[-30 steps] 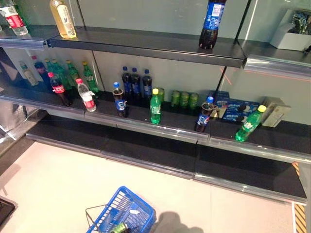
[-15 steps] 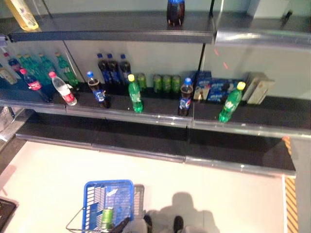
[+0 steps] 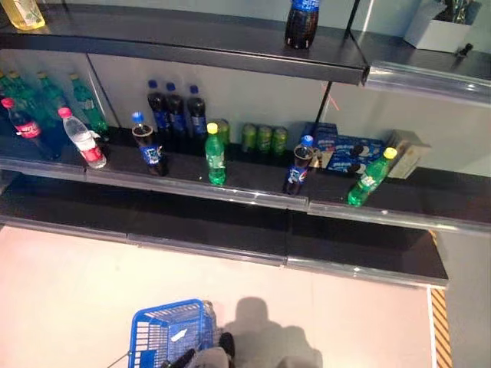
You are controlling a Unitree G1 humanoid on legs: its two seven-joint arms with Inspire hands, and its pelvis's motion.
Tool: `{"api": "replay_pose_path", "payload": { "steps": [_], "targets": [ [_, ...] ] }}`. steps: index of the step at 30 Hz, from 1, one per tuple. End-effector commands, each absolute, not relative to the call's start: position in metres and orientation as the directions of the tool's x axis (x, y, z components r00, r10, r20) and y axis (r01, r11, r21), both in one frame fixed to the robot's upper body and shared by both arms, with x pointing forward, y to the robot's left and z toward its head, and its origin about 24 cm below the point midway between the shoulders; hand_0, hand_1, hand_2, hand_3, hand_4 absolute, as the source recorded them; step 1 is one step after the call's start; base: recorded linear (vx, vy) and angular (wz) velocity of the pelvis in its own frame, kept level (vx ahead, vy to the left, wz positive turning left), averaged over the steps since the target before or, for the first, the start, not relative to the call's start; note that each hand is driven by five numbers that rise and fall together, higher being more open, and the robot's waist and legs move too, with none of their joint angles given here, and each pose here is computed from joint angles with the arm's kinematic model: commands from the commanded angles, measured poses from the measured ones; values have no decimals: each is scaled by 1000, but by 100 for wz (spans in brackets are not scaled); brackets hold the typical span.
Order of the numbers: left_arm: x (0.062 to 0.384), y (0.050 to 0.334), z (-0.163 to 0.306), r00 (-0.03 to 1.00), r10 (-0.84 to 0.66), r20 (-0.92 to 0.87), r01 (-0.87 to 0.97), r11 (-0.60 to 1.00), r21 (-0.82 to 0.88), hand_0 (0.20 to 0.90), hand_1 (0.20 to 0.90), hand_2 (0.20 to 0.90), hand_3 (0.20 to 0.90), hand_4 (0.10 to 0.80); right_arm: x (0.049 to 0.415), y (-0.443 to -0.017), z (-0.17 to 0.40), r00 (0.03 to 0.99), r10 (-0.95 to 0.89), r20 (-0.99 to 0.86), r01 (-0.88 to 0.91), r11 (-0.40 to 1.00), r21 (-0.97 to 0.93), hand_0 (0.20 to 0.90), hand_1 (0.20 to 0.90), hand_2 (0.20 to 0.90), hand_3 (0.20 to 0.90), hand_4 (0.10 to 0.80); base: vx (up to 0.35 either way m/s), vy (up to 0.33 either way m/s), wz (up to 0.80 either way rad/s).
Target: Pick up the drink and place into the basket.
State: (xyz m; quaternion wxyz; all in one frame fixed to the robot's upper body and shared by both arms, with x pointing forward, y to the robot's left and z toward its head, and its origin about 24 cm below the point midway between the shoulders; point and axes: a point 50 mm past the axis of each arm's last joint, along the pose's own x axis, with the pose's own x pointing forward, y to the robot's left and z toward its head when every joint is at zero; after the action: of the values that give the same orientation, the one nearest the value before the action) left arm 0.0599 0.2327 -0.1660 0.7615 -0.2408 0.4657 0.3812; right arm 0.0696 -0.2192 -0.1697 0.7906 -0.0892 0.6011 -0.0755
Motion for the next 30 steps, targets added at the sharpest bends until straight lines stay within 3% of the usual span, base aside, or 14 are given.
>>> {"api": "replay_pose_path", "payload": {
  "steps": [1,4,8,15,21,22,24,30],
  "targets": [
    [128,250,-141,523,416,-744,-739,657,-152,300,300,300,200,100,100,-213,-163,384,-219,-897,-16,970,-244,900,900,900,900,800,60,-182,35],
    [140,247,-137,543,418,-728,-744,642,-186,300,300,300,200,100,118,-216,-155,489,-251,-835,-59,946,-319,900,900,900,900,800,11,-255,33],
    [124,246,-142,496,441,-748,-784,597,-169,300,300,300,200,100,126,-209,-151,552,-221,-804,-107,938,-331,900,900,900,900,800,48,-249,40],
    [100,244,-150,424,447,-788,-817,564,-120,300,300,300,200,100,128,-210,-149,561,-143,-815,-175,942,-286,900,900,900,900,800,15,-195,28],
    [102,233,-153,439,416,-796,-796,591,-131,300,300,300,200,100,133,-213,-144,617,-183,-765,-154,925,-346,900,900,900,900,800,-14,113,-9],
    [106,235,-151,452,417,-788,-775,621,-117,300,300,300,200,100,140,-209,-136,705,-201,-680,-162,888,-430,900,900,900,900,800,75,209,11],
    [113,244,-146,478,424,-769,-772,621,-137,300,300,300,200,100,155,-202,-122,785,-141,-603,-231,837,-497,900,900,900,900,800,62,180,12],
    [119,265,-135,492,457,-741,-772,623,-128,300,300,300,200,100,199,-180,-60,934,93,-345,-277,799,-534,900,900,900,900,800,33,43,-3]
  ]
}}
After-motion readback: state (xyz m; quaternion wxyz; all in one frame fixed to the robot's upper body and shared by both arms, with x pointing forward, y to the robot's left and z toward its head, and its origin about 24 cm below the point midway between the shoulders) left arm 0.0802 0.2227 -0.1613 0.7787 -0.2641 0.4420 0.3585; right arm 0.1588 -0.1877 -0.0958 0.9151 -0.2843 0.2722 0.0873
